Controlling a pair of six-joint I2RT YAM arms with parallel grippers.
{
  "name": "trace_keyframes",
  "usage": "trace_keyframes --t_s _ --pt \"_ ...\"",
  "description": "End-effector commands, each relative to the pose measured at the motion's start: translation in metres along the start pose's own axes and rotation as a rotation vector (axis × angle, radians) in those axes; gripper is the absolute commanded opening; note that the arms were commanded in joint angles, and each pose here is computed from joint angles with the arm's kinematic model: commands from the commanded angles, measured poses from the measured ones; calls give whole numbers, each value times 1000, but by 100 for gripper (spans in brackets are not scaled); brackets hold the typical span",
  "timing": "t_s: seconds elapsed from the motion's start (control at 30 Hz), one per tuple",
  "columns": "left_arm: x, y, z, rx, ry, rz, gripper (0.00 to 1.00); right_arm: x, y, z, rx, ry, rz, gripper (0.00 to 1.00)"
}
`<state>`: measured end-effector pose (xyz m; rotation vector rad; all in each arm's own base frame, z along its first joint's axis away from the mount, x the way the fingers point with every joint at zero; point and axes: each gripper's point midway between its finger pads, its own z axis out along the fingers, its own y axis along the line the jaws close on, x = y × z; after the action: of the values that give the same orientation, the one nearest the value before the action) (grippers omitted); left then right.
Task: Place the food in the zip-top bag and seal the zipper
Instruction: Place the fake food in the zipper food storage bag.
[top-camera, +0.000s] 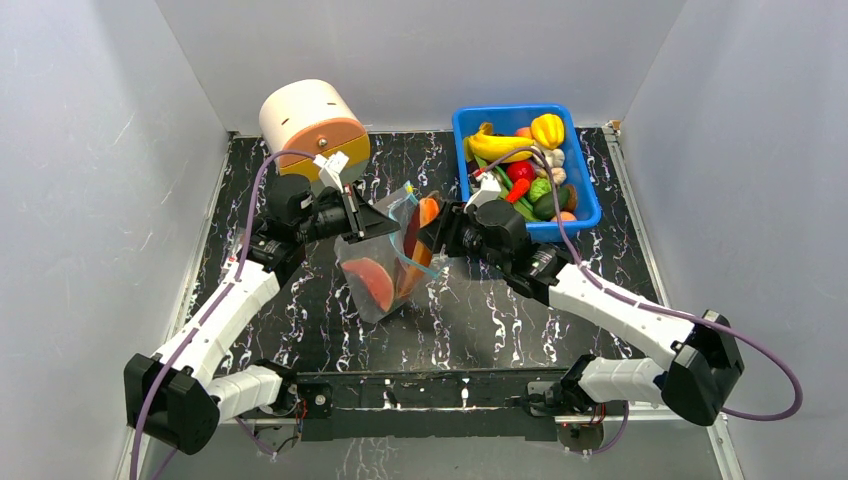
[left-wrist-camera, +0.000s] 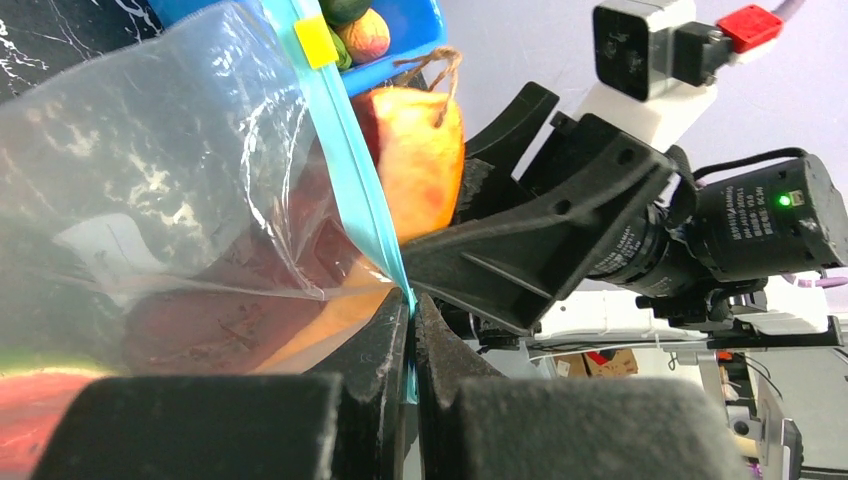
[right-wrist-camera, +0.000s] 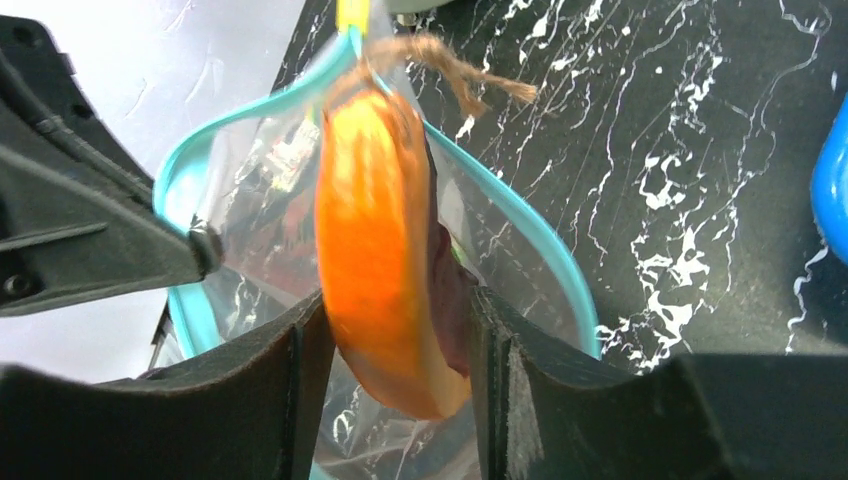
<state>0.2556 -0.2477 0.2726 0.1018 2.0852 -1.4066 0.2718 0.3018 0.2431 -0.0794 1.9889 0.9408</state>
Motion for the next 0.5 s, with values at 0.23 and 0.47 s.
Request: trace_keyframes --t_s 0.23,0.47 --pt "2 -17 -9 61 -7 68 0 -29 21 -3 -51 -89 2 14" --pt "5 -13 -8 53 17 129 0 -41 37 -23 -109 -91 -78 0"
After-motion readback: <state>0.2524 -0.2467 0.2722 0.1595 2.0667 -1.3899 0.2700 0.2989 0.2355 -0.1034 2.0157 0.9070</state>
